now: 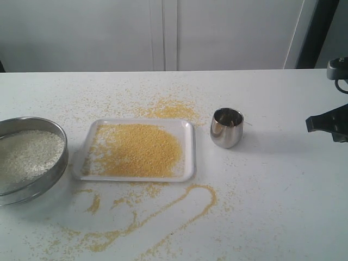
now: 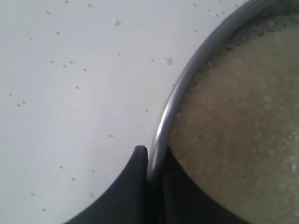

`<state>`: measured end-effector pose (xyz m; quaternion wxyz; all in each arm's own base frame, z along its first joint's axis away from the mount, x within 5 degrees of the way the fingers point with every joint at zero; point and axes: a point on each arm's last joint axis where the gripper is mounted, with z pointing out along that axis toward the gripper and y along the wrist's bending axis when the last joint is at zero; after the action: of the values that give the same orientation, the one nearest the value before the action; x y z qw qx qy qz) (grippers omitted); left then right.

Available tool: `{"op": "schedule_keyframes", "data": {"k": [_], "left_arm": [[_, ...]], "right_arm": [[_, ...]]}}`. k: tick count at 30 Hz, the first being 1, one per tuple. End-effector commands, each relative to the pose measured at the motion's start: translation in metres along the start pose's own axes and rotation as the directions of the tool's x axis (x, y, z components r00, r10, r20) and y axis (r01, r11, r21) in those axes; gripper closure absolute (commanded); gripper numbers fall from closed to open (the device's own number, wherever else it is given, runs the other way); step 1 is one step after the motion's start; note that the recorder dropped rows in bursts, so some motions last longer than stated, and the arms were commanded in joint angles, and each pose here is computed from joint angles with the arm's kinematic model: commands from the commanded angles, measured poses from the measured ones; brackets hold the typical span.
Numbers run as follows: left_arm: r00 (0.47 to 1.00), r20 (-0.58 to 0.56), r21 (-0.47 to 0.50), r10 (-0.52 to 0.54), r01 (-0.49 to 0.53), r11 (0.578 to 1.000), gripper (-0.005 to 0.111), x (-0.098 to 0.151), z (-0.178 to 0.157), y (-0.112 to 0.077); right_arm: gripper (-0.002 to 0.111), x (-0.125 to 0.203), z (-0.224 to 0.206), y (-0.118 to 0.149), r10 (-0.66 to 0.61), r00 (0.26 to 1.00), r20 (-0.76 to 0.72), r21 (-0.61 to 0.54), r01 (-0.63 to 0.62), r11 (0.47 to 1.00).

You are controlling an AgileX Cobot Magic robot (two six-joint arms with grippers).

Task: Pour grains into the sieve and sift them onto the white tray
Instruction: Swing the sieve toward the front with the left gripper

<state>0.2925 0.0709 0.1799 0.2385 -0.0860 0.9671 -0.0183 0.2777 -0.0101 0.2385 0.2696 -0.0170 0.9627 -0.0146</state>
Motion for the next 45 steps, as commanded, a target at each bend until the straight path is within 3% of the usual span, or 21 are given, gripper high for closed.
{"op": "schedule_keyframes", "data": {"k": [1,7,11,15,20,30,38,45], "left_arm": [[0.994,0.057,0.053,-0.093,0.09,0.995,0.107,-0.005,-0.017,-0.008],[0.987,0.042,0.125,0.152,-0.156,0.98,0.107,0.008,-0.031,-0.047],[0.967,0.051,0.168,0.248,-0.254,0.953,0.107,0.025,-0.036,-0.074],[0.93,0.028,0.241,0.367,-0.363,0.9,0.107,0.044,-0.037,-0.108],[0.854,0.058,0.304,0.517,-0.509,0.806,0.107,0.061,-0.042,-0.147],[0.813,0.067,0.35,0.579,-0.563,0.749,0.107,0.08,-0.03,-0.184],[0.809,0.062,0.351,0.585,-0.566,0.746,0.107,0.09,-0.014,-0.2],[0.821,0.055,0.331,0.568,-0.552,0.766,0.107,0.09,0.002,-0.201]], "right_arm": [[0.108,0.0,-0.001,-0.001,0.004,1.0,0.014,0.003,-0.004,1.0],[0.108,0.0,-0.001,-0.001,0.004,1.0,0.014,0.003,-0.004,1.0],[0.108,0.0,-0.001,-0.001,0.031,0.999,0.014,0.003,-0.031,1.0],[0.108,0.0,-0.001,-0.001,0.035,0.999,0.014,0.003,-0.035,0.999],[0.108,0.0,-0.001,-0.001,0.035,0.999,0.014,0.003,-0.035,0.999],[0.108,0.0,-0.001,-0.001,0.035,0.999,0.014,0.003,-0.035,0.999],[0.108,0.0,-0.001,-0.001,0.035,0.999,0.014,0.003,-0.035,0.999],[0.108,0.0,-0.001,-0.001,0.035,0.999,0.014,0.003,-0.035,0.999]]}}
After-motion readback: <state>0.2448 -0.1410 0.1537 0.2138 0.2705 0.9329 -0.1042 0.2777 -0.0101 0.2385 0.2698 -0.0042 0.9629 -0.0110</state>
